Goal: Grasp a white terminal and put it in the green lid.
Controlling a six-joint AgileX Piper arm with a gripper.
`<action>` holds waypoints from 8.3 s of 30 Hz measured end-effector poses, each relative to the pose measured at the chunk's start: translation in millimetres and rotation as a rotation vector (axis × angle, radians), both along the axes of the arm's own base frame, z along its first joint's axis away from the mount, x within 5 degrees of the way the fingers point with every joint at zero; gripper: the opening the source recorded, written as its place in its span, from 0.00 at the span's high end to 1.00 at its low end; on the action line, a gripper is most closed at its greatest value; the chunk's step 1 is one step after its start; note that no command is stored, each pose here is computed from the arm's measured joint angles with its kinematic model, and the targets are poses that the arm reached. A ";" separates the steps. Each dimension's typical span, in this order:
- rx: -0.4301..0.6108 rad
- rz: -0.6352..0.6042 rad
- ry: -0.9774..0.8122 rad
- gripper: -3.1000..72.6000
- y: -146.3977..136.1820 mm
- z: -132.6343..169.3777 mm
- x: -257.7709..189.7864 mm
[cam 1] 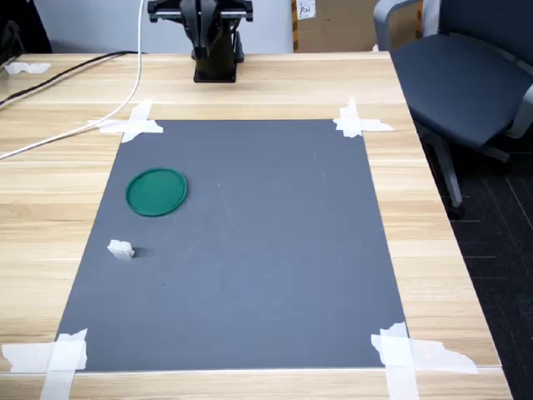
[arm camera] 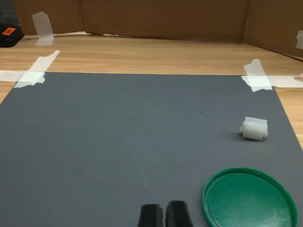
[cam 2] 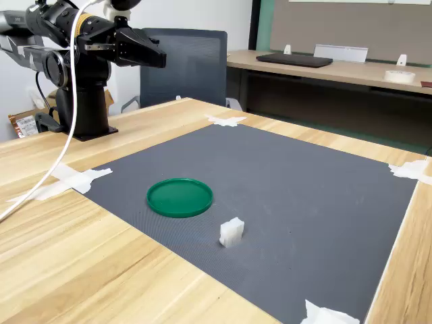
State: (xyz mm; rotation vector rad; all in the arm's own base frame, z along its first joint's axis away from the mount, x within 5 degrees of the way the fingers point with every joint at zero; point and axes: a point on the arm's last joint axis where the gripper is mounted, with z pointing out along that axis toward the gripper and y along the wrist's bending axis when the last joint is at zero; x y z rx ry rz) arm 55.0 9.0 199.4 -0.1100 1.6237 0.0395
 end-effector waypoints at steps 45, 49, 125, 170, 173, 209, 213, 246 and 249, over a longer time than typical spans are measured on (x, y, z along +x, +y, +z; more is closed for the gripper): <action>-0.278 0.155 0.372 1.00 5.9 62.5 69.9; -0.350 0.271 0.521 1.00 10.5 73.8 86.2; -0.732 0.568 1.086 0.34 -103.4 65.1 332.3; -0.777 0.650 1.225 0.34 -91.6 -8.4 358.4; -0.774 0.630 1.245 0.35 -93.1 -10.9 358.5; -0.699 0.523 1.150 0.84 -104.0 50.0 338.1; -0.684 0.559 1.141 0.84 -103.9 63.7 328.2; -0.839 0.610 1.120 0.81 -83.6 9.1 236.2; -0.841 0.620 1.122 0.72 -83.6 6.9 236.8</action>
